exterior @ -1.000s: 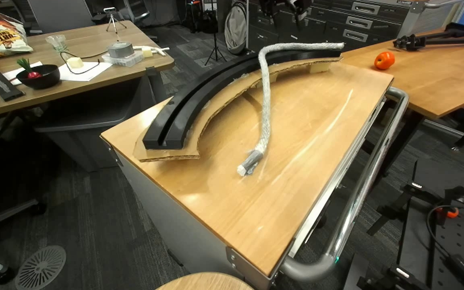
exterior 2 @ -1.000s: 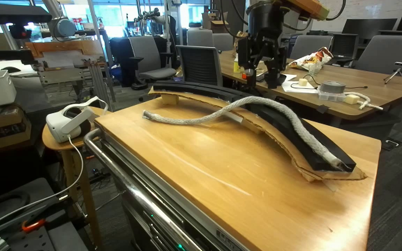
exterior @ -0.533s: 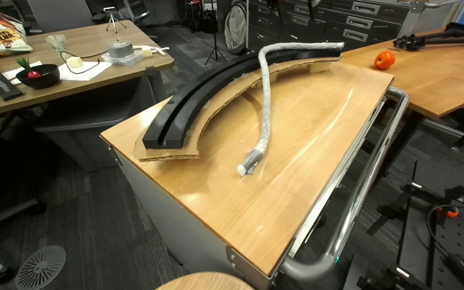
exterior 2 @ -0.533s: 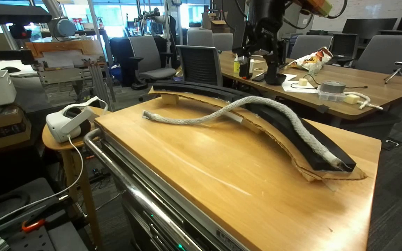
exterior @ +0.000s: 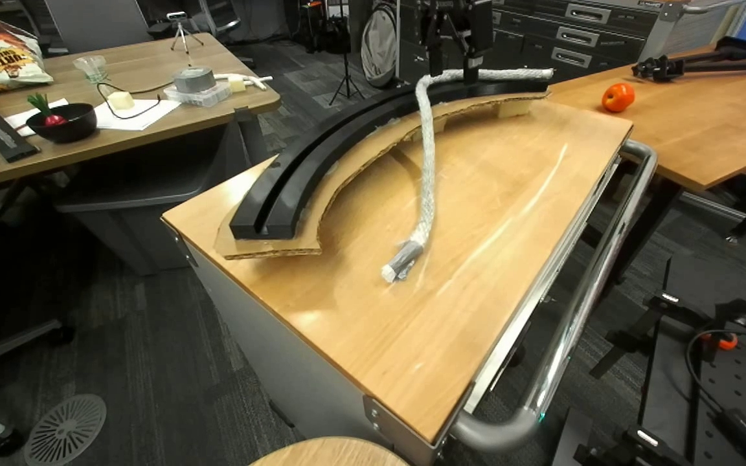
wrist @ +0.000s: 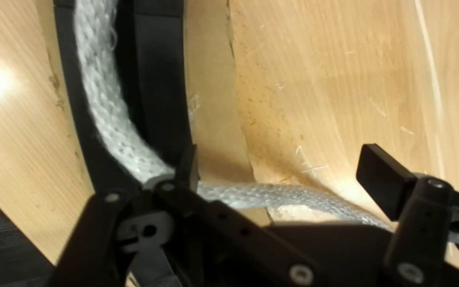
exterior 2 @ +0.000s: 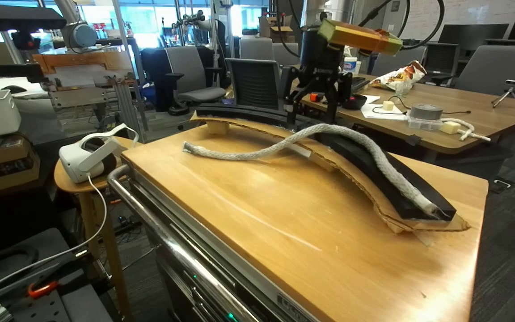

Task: Place the rope along the middle of the black object

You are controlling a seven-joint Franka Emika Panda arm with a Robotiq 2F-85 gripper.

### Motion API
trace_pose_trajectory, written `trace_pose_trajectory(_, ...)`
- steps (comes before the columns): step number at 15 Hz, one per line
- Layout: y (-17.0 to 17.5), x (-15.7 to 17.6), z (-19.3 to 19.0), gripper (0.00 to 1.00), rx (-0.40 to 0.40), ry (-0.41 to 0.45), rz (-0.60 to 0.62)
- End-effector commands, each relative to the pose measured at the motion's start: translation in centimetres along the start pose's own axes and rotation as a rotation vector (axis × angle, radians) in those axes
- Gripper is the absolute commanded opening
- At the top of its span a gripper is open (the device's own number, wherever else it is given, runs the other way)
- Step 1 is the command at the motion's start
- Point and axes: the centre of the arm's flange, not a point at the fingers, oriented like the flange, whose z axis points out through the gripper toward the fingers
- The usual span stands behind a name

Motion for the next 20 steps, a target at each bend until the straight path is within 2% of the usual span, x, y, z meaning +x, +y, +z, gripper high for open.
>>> trace_pose_trajectory(1,0.1,0.0,0.1,1.00,0.000,0.000,0.000)
trace_pose_trajectory(3,0.2,0.0,0.2,1.00,0.002,-0.001,0.001)
trace_pose_trajectory(4,-0.8,0.6,0.5,1.00,-0.062,0.018,0.079)
trace_pose_trajectory(6,-2.4,2.0,0.8,1.00,-0.155,0.032,0.151)
trace_pose_trajectory(10,-7.1,3.5,2.2,1.00,-0.362,0.012,0.185)
trace_pose_trajectory(11,-9.0,3.0,2.6,1.00,-0.411,-0.006,0.186)
trace_pose_trajectory(15,-12.6,0.5,3.3,1.00,-0.599,-0.078,0.183)
trace_pose_trajectory(16,-13.4,-0.6,3.4,1.00,-0.621,-0.124,0.145)
trace_pose_trajectory(17,-14.2,-2.3,3.7,1.00,-0.590,-0.199,0.075)
trace_pose_trajectory(18,-14.8,-4.3,4.2,1.00,-0.514,-0.254,0.026)
trace_pose_trajectory(19,-10.8,-0.6,4.6,1.00,-0.539,-0.188,0.094)
trace_pose_trajectory(20,-11.6,-1.6,5.0,1.00,-0.523,-0.199,0.095)
